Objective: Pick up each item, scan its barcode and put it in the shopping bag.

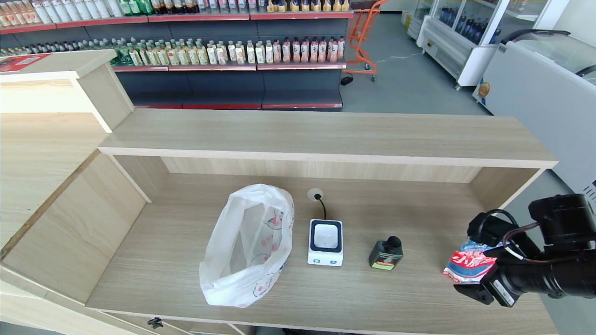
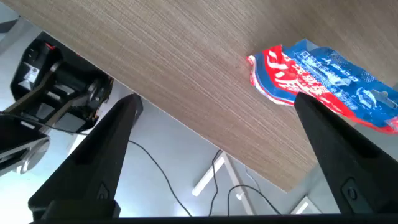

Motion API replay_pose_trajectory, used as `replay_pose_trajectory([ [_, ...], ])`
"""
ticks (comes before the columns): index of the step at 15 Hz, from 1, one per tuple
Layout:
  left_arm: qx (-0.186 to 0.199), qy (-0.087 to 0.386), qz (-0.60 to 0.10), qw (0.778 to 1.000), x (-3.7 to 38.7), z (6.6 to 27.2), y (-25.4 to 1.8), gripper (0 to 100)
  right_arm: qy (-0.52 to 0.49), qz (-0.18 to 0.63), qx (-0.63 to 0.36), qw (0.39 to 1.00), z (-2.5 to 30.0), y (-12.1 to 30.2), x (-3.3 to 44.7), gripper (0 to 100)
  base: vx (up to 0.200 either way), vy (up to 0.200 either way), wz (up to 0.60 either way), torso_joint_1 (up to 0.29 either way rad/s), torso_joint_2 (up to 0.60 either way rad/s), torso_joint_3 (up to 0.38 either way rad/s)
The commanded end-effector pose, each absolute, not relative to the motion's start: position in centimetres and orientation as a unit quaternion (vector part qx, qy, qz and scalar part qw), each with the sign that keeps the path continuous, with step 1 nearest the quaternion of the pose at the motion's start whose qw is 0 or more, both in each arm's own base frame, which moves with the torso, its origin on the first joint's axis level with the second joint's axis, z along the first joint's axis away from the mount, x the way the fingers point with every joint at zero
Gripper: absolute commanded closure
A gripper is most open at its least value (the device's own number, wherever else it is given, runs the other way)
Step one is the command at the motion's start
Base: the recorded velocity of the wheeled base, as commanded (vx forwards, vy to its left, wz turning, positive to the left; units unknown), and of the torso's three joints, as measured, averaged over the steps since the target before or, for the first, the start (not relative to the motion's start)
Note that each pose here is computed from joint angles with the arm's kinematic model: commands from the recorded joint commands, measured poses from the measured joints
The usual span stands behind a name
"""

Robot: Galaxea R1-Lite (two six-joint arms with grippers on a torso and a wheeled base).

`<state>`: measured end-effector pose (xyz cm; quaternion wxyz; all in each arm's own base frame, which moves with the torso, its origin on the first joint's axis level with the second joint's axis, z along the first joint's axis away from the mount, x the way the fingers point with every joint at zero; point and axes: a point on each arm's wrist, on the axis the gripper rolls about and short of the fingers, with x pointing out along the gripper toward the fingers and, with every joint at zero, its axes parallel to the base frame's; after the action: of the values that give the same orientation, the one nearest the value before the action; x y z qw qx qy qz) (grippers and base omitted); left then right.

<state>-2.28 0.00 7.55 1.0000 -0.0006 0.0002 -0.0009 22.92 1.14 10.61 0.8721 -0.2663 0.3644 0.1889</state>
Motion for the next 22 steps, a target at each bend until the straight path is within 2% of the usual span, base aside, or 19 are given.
replay_pose_trajectory([
  [1, -0.001, 0.0, -0.001, 1.0, -2.3, 7.5, 0.0, 0, 0.385, 0.216, -0.26, 0.859, 7.1, 1.3, 25.8, 0, 0.0, 0.0, 0.0, 0.0, 0.0, 0.0],
  [6, -0.001, 0.0, -0.001, 1.0, -2.3, 7.5, 0.0, 0, 0.375, 0.296, -0.257, 0.84, 4.7, 3.2, 27.2, 0, 0.0, 0.0, 0.0, 0.0, 0.0, 0.0],
  [10, -0.001, 0.0, -0.001, 1.0, -2.3, 7.5, 0.0, 0, 0.334, 0.308, -0.285, 0.844, 2.5, 4.3, 29.8, 0, 0.0, 0.0, 0.0, 0.0, 0.0, 0.0],
  [18, -0.001, 0.0, -0.001, 1.0, -2.3, 7.5, 0.0, 0, 0.268, 0.345, -0.314, 0.843, 0.8, 8.7, 34.5, 0, 0.0, 0.0, 0.0, 0.0, 0.0, 0.0],
  [22, -0.001, 0.0, -0.001, 1.0, -2.3, 7.5, 0.0, 0, 0.265, 0.355, -0.316, 0.839, -0.2, 9.8, 35.2, 0, 0.0, 0.0, 0.0, 0.0, 0.0, 0.0],
])
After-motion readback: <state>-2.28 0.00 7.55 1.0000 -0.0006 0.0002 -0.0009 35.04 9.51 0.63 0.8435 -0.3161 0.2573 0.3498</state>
